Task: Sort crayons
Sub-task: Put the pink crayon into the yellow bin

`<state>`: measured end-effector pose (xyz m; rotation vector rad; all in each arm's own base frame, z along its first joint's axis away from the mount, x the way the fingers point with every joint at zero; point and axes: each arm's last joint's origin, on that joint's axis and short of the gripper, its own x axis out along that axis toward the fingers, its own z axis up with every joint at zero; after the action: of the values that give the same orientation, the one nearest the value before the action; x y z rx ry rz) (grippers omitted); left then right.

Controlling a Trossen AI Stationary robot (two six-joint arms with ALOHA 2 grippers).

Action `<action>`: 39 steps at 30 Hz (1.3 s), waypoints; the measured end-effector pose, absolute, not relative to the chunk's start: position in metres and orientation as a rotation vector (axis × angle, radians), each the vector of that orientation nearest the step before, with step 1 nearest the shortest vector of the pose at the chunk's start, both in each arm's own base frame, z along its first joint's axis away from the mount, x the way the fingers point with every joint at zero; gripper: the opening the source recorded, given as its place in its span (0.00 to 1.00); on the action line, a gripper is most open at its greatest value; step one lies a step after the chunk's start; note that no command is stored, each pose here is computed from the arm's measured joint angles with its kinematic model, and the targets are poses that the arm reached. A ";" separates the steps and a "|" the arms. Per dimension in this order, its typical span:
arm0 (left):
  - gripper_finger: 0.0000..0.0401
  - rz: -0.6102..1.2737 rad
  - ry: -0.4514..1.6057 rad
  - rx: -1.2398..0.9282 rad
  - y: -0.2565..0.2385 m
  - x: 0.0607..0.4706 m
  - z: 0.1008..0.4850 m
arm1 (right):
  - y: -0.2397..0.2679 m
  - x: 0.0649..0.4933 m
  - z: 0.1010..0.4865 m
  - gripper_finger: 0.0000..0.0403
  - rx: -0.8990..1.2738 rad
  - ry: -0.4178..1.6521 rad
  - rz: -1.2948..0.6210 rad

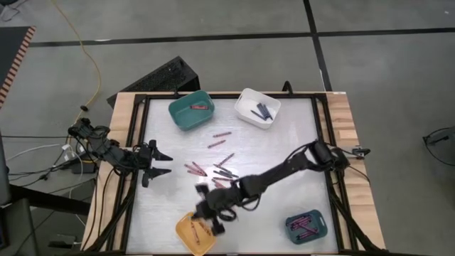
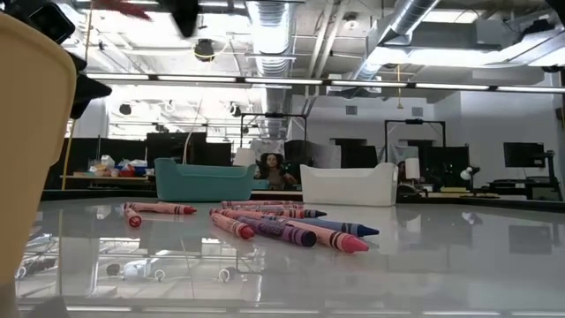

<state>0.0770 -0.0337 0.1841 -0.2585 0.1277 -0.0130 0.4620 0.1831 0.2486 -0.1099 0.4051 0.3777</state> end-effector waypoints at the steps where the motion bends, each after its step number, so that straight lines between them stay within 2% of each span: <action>1: 0.57 -0.014 0.132 -0.263 -0.034 0.077 0.184 | 0.191 0.463 0.244 0.01 -0.099 0.386 0.437; 10: 0.57 -0.014 0.132 -0.324 -0.034 0.077 0.184 | 0.217 0.472 0.211 0.01 0.024 0.332 0.632; 15: 0.57 -0.011 0.132 -0.324 -0.034 0.077 0.184 | 0.219 0.475 0.198 0.04 0.058 0.341 0.662; 27: 0.57 -0.009 0.133 -0.321 -0.034 0.077 0.184 | 0.207 0.480 0.199 0.28 0.064 0.350 0.634; 30: 0.57 -0.009 0.133 -0.321 -0.034 0.077 0.184 | 0.195 0.474 0.218 0.29 0.028 0.403 0.612; 33: 0.57 -0.009 0.134 -0.321 -0.034 0.077 0.184 | 0.170 0.458 0.267 0.29 -0.090 0.467 0.522; 39: 0.57 -0.015 0.136 -0.321 -0.034 0.077 0.183 | 0.102 0.412 0.343 0.29 -0.267 0.593 0.123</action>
<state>0.0770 -0.0338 0.1834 -0.3210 0.1358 -0.0150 0.4121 0.1019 0.3427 -0.2672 0.5932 0.1230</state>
